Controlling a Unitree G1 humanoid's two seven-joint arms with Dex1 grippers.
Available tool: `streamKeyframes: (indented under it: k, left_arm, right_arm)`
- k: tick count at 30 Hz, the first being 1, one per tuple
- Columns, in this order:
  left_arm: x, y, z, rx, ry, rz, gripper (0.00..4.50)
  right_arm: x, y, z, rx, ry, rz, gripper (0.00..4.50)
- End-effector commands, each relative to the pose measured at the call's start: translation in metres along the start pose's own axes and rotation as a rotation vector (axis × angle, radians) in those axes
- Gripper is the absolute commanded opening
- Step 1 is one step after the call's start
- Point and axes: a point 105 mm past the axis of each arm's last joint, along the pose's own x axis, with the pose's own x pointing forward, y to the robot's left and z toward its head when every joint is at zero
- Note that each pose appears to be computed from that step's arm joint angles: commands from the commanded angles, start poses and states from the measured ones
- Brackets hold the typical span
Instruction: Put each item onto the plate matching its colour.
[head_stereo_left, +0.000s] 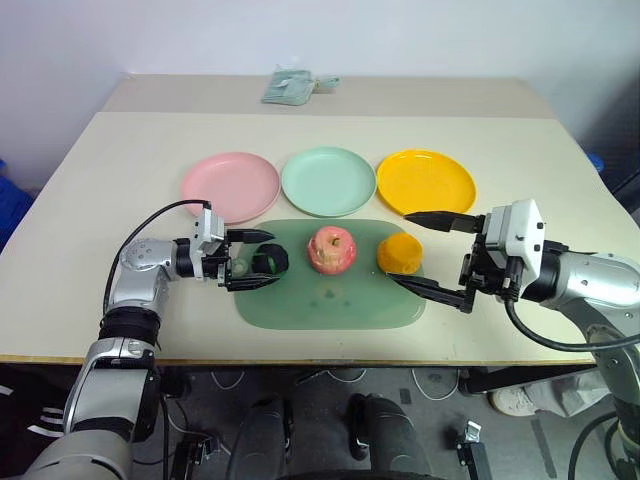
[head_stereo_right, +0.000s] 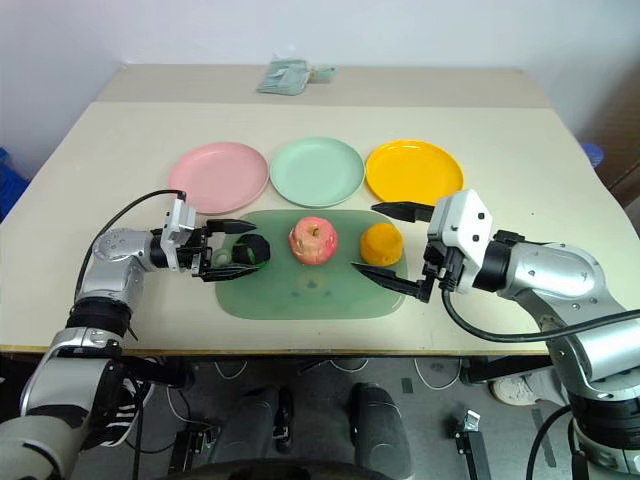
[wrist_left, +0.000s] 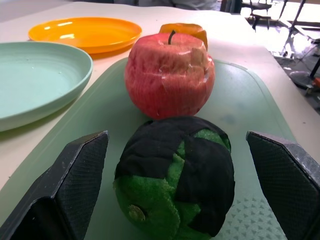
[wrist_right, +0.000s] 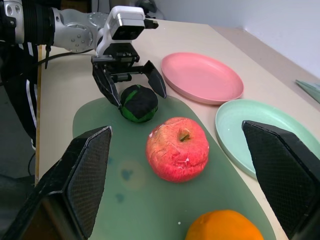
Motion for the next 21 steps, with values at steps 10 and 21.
streamKeyframes:
  k: [10,21]
  left_arm:
    - [0.002,0.01,0.013,0.085,-0.032,0.036,2.74]
    - [0.015,0.072,0.077,0.093,-0.188,0.293,2.74]
  right_arm:
    - [-0.004,0.0,0.016,-0.053,-0.035,-0.013,4.3]
    - [0.002,-0.05,0.016,-0.052,-0.055,-0.266,4.3]
